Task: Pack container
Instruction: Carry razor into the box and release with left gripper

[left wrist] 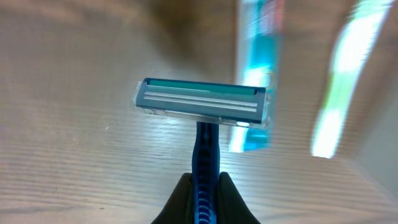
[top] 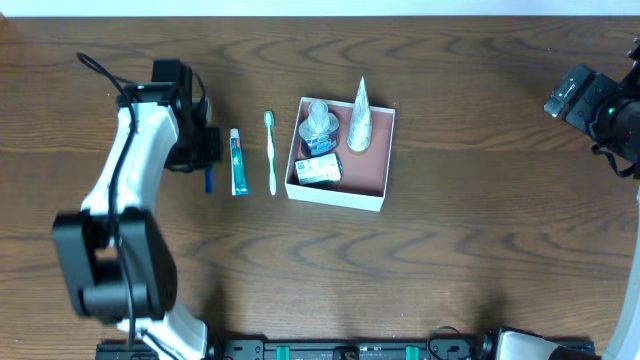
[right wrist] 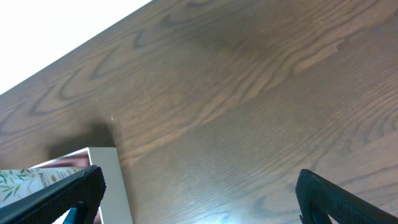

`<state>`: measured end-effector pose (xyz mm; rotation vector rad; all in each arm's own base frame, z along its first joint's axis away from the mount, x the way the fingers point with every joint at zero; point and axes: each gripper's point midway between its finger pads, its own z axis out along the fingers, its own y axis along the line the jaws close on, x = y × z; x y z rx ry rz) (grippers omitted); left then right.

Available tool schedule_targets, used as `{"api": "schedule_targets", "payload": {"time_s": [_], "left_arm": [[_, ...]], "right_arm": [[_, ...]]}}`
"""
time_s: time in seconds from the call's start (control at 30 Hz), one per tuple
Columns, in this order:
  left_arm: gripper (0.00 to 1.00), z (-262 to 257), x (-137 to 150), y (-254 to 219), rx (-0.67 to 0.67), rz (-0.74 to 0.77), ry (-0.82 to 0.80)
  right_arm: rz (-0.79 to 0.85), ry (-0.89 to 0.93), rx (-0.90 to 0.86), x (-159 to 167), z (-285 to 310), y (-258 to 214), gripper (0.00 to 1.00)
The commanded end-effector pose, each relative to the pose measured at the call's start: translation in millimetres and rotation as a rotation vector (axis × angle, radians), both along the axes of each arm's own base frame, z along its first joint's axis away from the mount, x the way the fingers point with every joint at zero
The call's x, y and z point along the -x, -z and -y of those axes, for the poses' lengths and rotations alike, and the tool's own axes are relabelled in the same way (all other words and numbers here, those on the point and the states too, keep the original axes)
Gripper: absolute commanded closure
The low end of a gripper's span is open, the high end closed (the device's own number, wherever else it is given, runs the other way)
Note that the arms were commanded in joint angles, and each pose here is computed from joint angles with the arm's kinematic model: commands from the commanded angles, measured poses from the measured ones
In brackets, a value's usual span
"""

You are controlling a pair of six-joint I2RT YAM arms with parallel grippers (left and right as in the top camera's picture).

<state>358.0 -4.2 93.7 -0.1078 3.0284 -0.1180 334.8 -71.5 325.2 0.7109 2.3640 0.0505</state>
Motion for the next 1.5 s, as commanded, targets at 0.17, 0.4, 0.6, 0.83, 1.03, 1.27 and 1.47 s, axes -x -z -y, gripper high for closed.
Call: {"api": "schedule_targets", "payload": {"time_s": [0.17, 0.4, 0.6, 0.83, 1.03, 1.27, 1.47], "left_arm": [[0.94, 91.8, 4.2, -68.6, 0.133, 0.186, 0.124], [0.94, 167.3, 18.4, -64.9, 0.158, 0.210, 0.320], [0.94, 208.8, 22.3, -53.2, 0.177, 0.230, 0.401], [0.94, 232.0, 18.4, -32.5, 0.187, 0.217, 0.423], [0.67, 233.7, 19.4, -36.1, 0.189, 0.224, 0.429], [0.48, 210.2, 8.8, -83.9, 0.216, 0.347, 0.371], [0.45, 131.2, -10.3, -108.7, 0.035, 0.436, 0.192]], "right_arm": [[0.005, 0.015, -0.008, 0.6, 2.1, -1.0, 0.01], [0.005, 0.015, -0.008, 0.6, 2.1, -1.0, 0.01], [0.005, 0.015, -0.008, 0.6, 2.1, -1.0, 0.01], [0.005, 0.015, -0.008, 0.6, 2.1, -1.0, 0.01], [0.005, 0.015, -0.008, 0.6, 2.1, -1.0, 0.01], [0.005, 0.015, -0.008, 0.6, 2.1, -1.0, 0.01], [0.005, 0.015, -0.008, 0.6, 2.1, -1.0, 0.01]]}}
